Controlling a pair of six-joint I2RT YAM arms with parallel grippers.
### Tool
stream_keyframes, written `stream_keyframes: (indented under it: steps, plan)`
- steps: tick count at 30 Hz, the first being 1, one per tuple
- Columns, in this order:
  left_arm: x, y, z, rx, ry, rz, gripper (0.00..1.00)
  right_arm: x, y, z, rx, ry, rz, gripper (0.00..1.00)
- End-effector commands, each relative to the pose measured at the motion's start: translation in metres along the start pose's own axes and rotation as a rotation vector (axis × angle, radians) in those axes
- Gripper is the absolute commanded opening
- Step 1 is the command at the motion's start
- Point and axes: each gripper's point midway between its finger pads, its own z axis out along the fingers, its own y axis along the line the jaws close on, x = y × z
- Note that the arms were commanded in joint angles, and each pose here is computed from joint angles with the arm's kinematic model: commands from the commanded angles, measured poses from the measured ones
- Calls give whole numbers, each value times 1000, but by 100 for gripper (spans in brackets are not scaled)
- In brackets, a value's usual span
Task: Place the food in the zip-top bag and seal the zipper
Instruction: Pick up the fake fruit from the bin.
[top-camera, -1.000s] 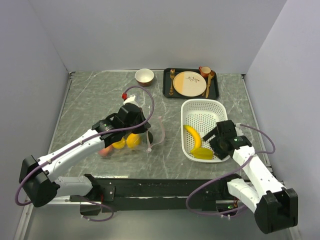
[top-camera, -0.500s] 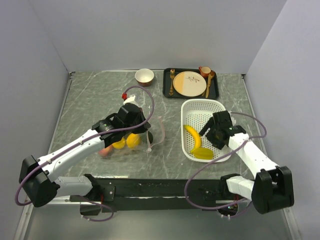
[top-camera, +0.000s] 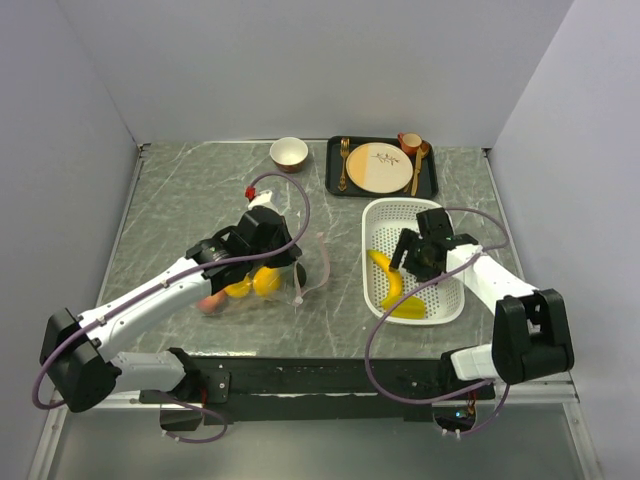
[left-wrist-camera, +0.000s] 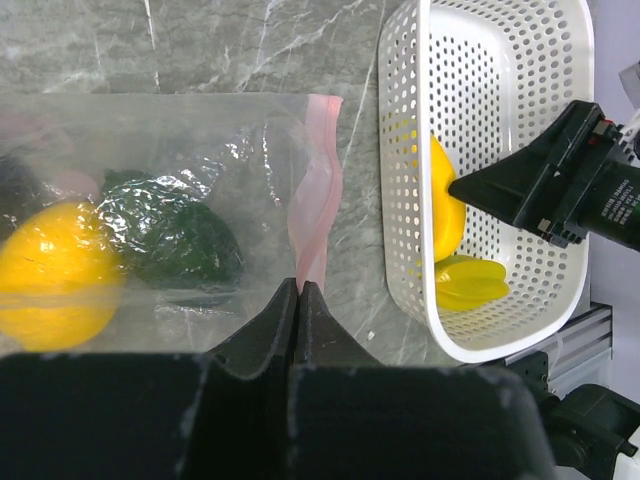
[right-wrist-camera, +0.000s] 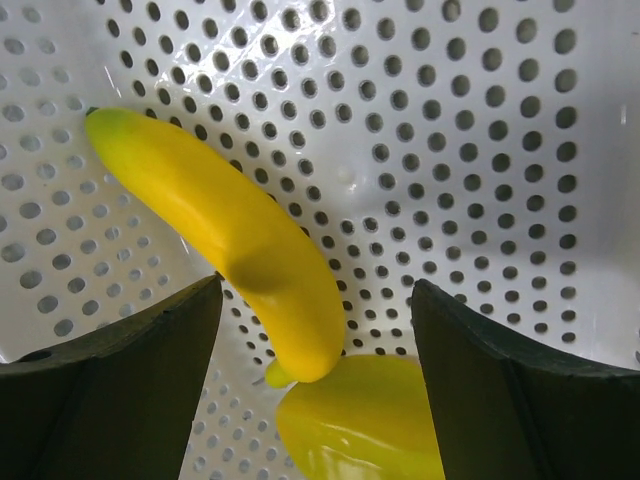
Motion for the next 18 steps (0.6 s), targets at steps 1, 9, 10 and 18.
stream_keyframes:
  steps: [1,9,10,18]
  plan:
    - [-14,-17,-4,50,-33,6,1,-10,21,3,-76,4,-61,81]
    - [-13,-17,-2,46,-28,7,1,-1,23,15,-92,47,-61,70]
    - [-13,-16,-3,44,-31,7,1,0,23,15,-94,50,-64,67]
    - [-12,-12,-5,31,-33,5,1,-7,25,15,-98,20,-63,30]
